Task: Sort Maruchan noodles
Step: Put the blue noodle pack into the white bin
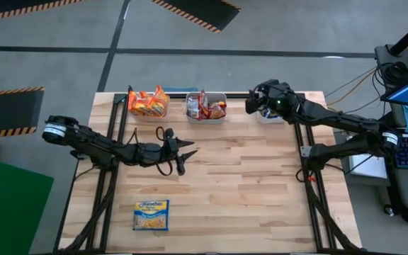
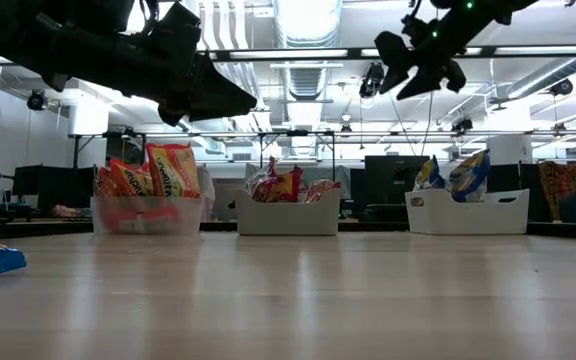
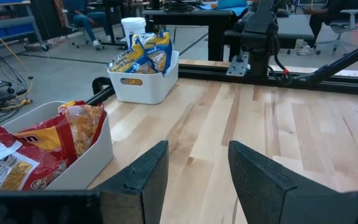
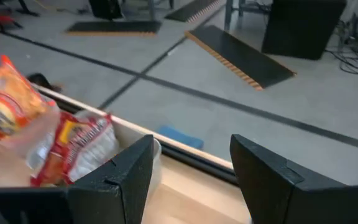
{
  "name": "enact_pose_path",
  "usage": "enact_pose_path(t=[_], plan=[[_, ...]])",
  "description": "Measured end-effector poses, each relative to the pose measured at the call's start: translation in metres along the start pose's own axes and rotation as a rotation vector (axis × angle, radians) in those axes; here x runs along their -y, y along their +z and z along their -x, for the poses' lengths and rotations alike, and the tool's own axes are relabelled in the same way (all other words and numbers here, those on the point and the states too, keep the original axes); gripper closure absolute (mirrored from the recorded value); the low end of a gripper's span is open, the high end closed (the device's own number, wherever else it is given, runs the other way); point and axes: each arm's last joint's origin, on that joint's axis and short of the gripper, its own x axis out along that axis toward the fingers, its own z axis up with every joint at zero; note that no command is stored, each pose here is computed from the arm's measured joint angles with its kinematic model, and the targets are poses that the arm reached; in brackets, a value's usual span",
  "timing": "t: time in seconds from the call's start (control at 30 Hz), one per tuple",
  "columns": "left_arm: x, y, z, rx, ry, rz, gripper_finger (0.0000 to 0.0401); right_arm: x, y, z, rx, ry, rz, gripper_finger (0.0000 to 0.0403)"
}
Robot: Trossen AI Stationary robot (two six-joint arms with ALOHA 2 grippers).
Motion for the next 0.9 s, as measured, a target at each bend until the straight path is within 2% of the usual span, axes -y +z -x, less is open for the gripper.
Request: enact_pose_path(t=[0.23,0.4,0.77,0.9], plan=[[0.0,0.0,0.0,0.0,0.0,0.001,0.025,-0.005,0.002,0.002,0.023,0.037,-0.01,0.02],[0.0,0.0,0.0,-0.001,0.0,0.0,0.025,-0.017,-0.006,0.007,-0.011,0.149,0.013,0.02],[0.0,0.0,0.0,-0.002,0.0,0.015,0.025,-0.062,-0.084,0.039,-0.137,0.46,0.174,0.02],[0.0,0.0,0.0,-0.002,0.0,0.019,0.025,-0.069,-0.097,0.049,-0.181,0.559,0.216,0.02]])
